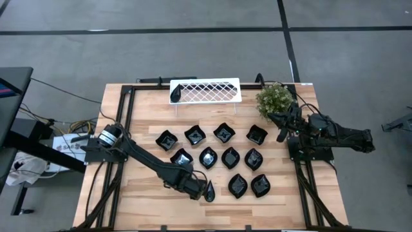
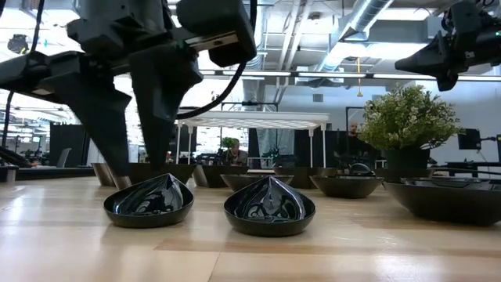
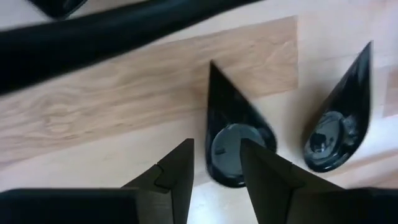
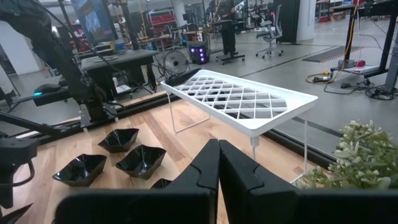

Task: Pick & Place Mini shaped plates
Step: Stack the black drop-shaped plate on top of the black drop-shaped plates on the shelf

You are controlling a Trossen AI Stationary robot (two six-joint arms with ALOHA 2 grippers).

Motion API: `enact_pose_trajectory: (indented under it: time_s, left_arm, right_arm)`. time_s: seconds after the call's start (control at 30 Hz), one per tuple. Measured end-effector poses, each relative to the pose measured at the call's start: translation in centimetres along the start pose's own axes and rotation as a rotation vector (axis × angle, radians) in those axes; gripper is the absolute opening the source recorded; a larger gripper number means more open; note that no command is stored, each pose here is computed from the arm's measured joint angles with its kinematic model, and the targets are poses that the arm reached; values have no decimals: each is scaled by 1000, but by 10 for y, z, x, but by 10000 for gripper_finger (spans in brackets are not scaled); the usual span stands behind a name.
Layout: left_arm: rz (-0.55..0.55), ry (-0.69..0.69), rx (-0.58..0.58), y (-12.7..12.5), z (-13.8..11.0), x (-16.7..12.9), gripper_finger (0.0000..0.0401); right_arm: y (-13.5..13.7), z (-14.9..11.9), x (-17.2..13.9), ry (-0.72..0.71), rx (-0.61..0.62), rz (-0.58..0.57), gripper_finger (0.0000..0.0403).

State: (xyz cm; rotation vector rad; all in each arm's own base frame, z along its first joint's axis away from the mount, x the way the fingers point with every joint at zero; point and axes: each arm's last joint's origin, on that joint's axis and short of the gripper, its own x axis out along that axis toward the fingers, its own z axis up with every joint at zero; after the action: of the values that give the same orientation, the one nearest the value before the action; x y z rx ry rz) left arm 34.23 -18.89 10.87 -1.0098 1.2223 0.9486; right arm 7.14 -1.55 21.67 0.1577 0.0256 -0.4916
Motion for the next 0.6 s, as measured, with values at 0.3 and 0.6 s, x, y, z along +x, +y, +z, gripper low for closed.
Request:
enact_pose_trajectory:
  time_s: [0.3, 0.6]
  left_arm:
    - [-52, 13, -28, 4, 11, 17, 131]
    - [-85, 16, -29, 13, 14, -1, 131]
  right_arm:
    - [0, 0, 0, 1, -1, 0, 1]
    - [0, 0, 0, 0, -1, 0, 1]
